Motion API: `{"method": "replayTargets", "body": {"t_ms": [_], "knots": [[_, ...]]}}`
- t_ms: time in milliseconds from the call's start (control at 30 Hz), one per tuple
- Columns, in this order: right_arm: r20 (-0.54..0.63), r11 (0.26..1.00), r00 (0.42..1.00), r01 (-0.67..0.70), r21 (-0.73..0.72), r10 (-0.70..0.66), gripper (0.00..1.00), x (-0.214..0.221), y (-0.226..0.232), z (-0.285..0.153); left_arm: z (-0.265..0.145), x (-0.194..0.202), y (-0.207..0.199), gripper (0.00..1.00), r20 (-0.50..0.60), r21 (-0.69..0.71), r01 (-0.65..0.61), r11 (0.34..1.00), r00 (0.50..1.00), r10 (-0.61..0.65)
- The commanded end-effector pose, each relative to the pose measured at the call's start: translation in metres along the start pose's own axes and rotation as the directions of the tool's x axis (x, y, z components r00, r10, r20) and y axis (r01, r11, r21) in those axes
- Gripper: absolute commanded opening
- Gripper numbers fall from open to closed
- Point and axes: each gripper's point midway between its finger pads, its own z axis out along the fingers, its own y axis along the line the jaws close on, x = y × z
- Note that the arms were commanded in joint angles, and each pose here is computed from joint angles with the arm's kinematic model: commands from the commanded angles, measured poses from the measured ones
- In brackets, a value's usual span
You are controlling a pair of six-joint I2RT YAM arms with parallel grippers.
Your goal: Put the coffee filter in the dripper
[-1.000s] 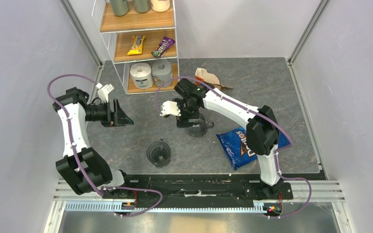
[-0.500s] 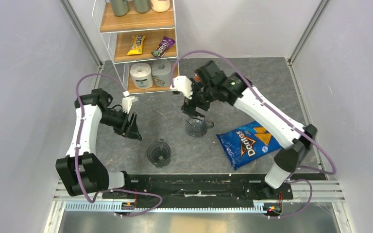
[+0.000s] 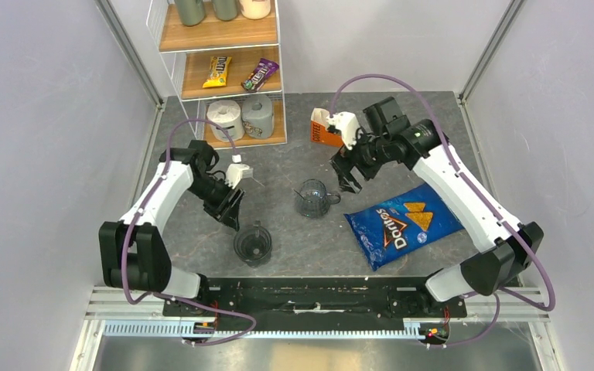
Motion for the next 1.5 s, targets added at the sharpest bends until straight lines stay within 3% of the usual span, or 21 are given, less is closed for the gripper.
{"method": "replayTargets", "body": {"t_ms": [0, 100, 133, 233, 333, 433, 567, 633, 800, 1033, 1300, 1467], "knots": [[0.091, 0.989, 0.986, -0.134, -0.056, 0.139, 0.97, -0.004, 0.013, -0.015, -0.007, -0.001, 0.006, 0.55, 0.006, -0.065, 0.012, 0.998, 1.000, -0.011], [0.111, 0.973, 0.980, -0.143, -0.180, 0.165, 0.96, -0.009, 0.031, -0.005, -0.015, -0.006, 0.004, 0.57, 0.049, -0.070, 0.024, 0.997, 0.999, -0.020], [0.119, 0.967, 0.981, -0.125, -0.224, 0.154, 0.94, -0.012, 0.036, -0.002, -0.022, -0.013, 0.003, 0.58, 0.108, -0.035, 0.058, 0.998, 0.993, -0.054], [0.234, 0.948, 0.972, 0.096, -0.303, -0.024, 0.92, -0.030, 0.048, 0.010, -0.056, -0.030, -0.001, 0.62, 0.298, 0.122, 0.160, 0.980, 0.935, -0.190], [0.372, 0.881, 0.893, 0.371, -0.295, -0.252, 0.92, -0.052, 0.054, 0.031, -0.075, -0.033, -0.005, 0.63, 0.364, 0.157, 0.166, 0.974, 0.907, -0.213], [0.458, 0.711, 0.740, 0.646, -0.277, -0.493, 0.91, -0.062, 0.066, 0.064, -0.085, -0.034, -0.009, 0.65, 0.422, 0.119, 0.168, 0.978, 0.883, -0.203], [0.531, 0.444, 0.515, 0.855, -0.267, -0.673, 0.89, -0.058, 0.084, 0.111, -0.098, -0.040, -0.011, 0.66, 0.495, 0.121, 0.191, 0.974, 0.839, -0.226], [0.564, 0.304, 0.411, 0.911, -0.278, -0.716, 0.88, -0.047, 0.097, 0.131, -0.103, -0.044, -0.014, 0.66, 0.517, 0.147, 0.197, 0.969, 0.820, -0.245], [0.645, 0.107, 0.252, 0.961, -0.256, -0.721, 0.83, -0.041, 0.121, 0.166, -0.117, -0.052, -0.021, 0.66, 0.566, 0.221, 0.221, 0.950, 0.764, -0.309], [0.694, 0.013, 0.198, 0.965, -0.262, -0.693, 0.81, -0.037, 0.143, 0.201, -0.127, -0.052, -0.015, 0.66, 0.599, 0.229, 0.264, 0.937, 0.720, -0.350], [0.702, -0.058, 0.137, 0.967, -0.247, -0.699, 0.82, -0.026, 0.149, 0.234, -0.129, -0.048, -0.008, 0.65, 0.604, 0.197, 0.291, 0.936, 0.716, -0.349], [0.702, -0.045, 0.144, 0.969, -0.244, -0.698, 0.83, -0.031, 0.153, 0.244, -0.127, -0.044, -0.002, 0.65, 0.618, 0.170, 0.320, 0.932, 0.702, -0.353]]}}
